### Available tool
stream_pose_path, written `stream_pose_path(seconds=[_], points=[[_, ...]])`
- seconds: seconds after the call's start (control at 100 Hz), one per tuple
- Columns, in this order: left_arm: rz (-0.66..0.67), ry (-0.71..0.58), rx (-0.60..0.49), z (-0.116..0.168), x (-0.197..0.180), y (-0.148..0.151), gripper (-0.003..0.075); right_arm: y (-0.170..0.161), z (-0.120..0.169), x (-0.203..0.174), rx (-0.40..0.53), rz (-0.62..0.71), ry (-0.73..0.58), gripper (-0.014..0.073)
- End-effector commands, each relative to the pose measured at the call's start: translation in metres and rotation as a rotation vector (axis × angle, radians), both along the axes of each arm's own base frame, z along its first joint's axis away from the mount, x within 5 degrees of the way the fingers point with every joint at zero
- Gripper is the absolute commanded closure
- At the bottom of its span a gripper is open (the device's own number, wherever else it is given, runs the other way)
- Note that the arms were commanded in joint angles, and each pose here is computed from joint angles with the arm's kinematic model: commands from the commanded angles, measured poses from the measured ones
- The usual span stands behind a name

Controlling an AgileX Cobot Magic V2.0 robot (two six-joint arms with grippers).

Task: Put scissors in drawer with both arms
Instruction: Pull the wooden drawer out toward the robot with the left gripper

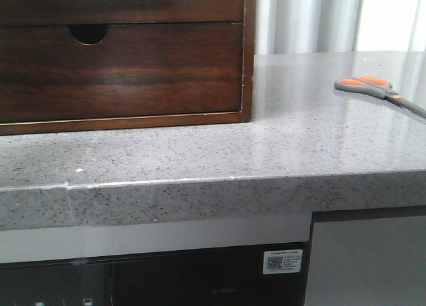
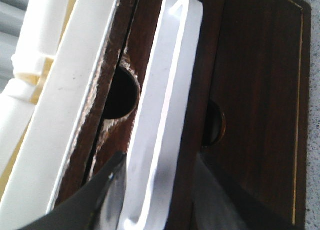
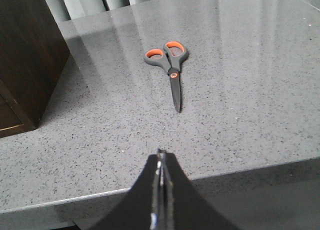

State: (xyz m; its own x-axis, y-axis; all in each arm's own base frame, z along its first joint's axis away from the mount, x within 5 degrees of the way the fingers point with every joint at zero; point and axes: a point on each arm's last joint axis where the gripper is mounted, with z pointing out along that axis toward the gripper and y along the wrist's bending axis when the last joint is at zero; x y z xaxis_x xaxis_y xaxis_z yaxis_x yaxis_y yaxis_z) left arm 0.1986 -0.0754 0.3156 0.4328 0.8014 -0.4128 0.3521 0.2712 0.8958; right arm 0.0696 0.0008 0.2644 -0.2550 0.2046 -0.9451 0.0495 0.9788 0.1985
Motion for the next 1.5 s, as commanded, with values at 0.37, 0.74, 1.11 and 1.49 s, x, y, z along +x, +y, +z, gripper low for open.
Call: stream_pose_path(seconds=[0.37, 0.74, 1.11, 1.49], points=[[-0.008, -0.003, 0.032, 0.009, 0.024, -0.007, 0.0428, -0.001, 0.014, 0.004, -0.010, -0.011, -0.093, 0.0650], [0.076, 0.016, 0.067, 0.006, 0.027, 0.000, 0.0739, -0.001, 0.014, 0.004, -0.010, -0.011, -0.093, 0.0650], [0.061, 0.003, 0.053, 0.009, 0.024, -0.001, 0.0739, -0.001, 0.014, 0.004, -0.010, -0.011, -0.093, 0.0650], [0.041, -0.048, 0.030, 0.019, 0.009, 0.001, 0.0739, -0.001, 0.014, 0.004, -0.010, -0.011, -0.093, 0.0650]])
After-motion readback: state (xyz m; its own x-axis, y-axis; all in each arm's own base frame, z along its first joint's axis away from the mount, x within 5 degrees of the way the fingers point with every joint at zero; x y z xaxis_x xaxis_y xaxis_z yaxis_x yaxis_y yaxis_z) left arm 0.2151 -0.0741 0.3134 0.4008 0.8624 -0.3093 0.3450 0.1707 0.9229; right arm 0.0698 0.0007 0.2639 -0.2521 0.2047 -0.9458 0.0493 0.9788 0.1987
